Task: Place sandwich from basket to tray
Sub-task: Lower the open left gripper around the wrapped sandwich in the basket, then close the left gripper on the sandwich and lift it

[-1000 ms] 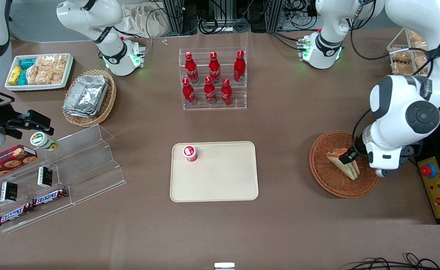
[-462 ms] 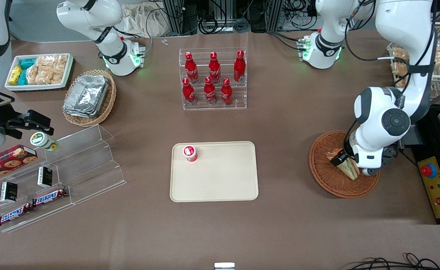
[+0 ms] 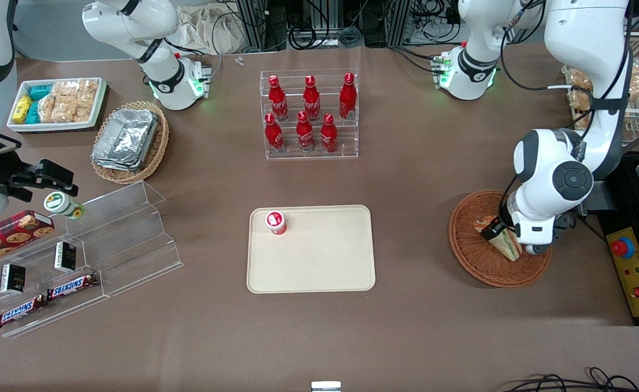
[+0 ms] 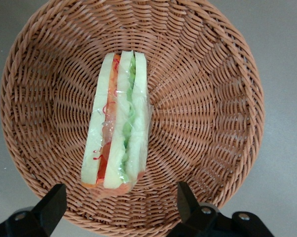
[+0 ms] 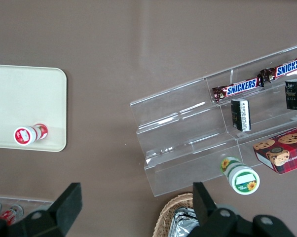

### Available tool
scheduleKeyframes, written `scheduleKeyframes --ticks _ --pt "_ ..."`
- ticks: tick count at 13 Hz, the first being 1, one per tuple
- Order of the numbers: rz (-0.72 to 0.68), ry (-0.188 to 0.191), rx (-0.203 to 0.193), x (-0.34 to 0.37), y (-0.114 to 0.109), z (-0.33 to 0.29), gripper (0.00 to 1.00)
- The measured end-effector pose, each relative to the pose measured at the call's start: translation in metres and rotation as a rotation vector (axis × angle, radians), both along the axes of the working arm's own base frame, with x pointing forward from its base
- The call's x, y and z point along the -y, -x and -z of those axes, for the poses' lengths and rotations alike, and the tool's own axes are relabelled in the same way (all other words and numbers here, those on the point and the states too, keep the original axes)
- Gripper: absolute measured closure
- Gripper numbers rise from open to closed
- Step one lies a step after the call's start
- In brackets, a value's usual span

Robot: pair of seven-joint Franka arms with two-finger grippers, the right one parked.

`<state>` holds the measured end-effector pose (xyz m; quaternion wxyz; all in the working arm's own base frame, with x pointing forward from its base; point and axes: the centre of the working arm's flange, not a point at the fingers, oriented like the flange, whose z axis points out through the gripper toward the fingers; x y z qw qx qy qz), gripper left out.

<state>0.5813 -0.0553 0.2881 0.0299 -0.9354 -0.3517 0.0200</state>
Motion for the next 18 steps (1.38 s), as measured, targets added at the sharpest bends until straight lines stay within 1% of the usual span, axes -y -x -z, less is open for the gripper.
scheduleKeyframes --ticks 5,6,8,10,12,13,15,16,18 --pt "-0.010 -0.016 -0.017 -0.012 0.004 0.007 0.01" --pt "-0.010 -0.017 -0.017 -0.012 0.004 0.010 0.06" --pt "-0.011 -0.022 -0.017 -0.015 0.003 0.023 0.31" --pt "-0.008 -0.032 -0.020 -0.019 0.002 0.033 0.52" --pt "-0.006 -0.033 -0.016 -0.019 0.001 0.033 0.72" --pt "-0.005 -0.034 -0.015 -0.019 0.001 0.033 0.80" --pt "-0.003 -0.035 -0.012 -0.018 -0.001 0.031 0.81" --pt "0.008 -0.039 -0.021 -0.018 -0.003 0.027 0.81" --pt "0.063 -0.042 -0.074 -0.018 -0.016 0.002 0.81"
